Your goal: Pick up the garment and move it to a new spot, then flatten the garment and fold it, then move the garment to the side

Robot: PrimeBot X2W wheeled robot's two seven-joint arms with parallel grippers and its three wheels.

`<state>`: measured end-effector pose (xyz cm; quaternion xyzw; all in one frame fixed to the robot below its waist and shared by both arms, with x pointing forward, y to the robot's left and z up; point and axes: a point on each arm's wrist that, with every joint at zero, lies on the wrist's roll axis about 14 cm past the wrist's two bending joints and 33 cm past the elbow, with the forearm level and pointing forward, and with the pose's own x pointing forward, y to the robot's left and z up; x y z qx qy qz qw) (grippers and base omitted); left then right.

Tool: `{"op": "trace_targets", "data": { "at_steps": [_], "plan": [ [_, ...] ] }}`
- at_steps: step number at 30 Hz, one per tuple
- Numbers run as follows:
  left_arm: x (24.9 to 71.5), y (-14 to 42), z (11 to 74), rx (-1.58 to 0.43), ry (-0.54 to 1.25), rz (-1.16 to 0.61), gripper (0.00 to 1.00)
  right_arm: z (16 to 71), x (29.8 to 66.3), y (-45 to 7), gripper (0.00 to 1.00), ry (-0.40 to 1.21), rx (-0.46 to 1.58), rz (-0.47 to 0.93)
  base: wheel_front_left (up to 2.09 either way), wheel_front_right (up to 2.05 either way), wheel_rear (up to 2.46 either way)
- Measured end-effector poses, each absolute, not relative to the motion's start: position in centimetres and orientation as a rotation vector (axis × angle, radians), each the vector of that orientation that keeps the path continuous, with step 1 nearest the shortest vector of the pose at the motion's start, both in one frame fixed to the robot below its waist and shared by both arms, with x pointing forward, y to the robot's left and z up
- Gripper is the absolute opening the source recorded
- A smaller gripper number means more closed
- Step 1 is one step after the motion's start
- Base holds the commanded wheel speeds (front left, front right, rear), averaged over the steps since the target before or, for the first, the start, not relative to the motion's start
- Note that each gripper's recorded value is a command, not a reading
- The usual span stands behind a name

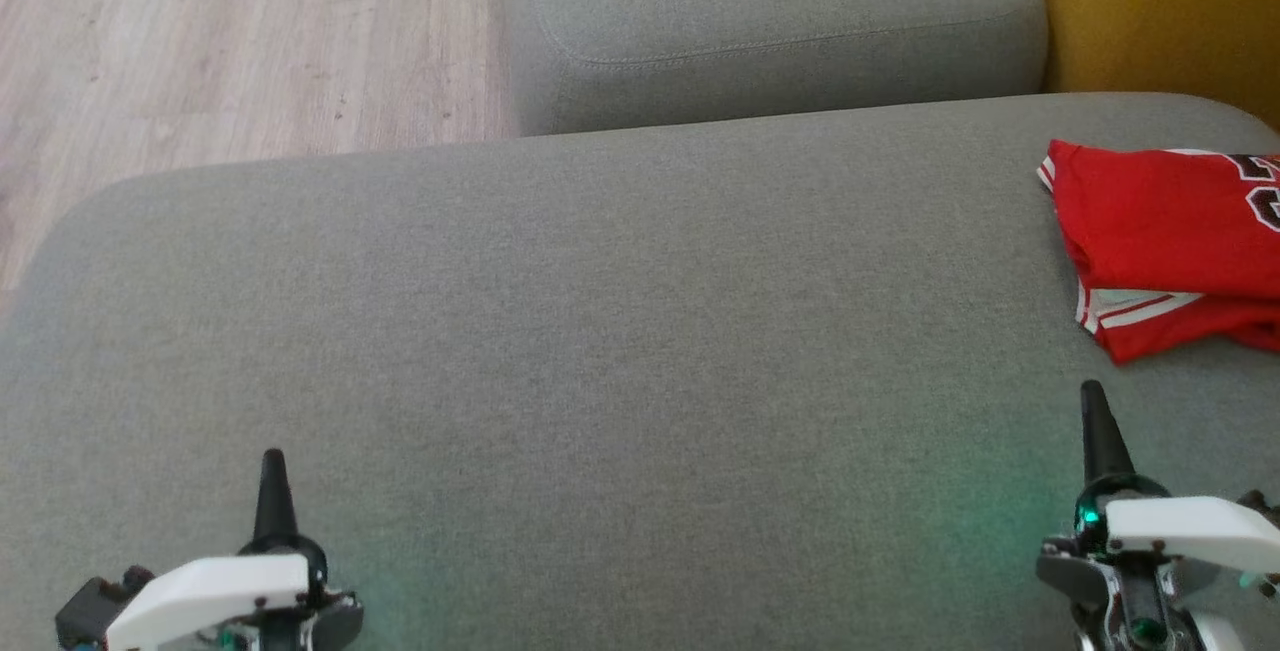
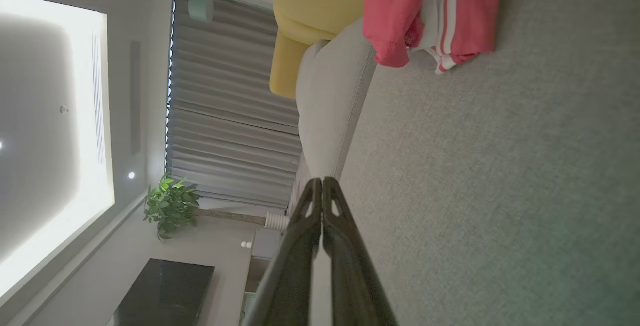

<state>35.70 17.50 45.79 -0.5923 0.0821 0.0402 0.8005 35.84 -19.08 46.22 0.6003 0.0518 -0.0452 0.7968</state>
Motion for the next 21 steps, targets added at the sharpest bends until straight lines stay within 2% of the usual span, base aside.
{"op": "trace_targets", "data": {
  "at_steps": [21],
  "plan": [
    [37.1, 18.4, 47.3, -1.525, 0.113, 0.062, 0.0, 47.2, 37.0, -20.1, 0.0, 0.065, 1.532, -0.101, 0.0, 0.0, 0.0]
  ]
}}
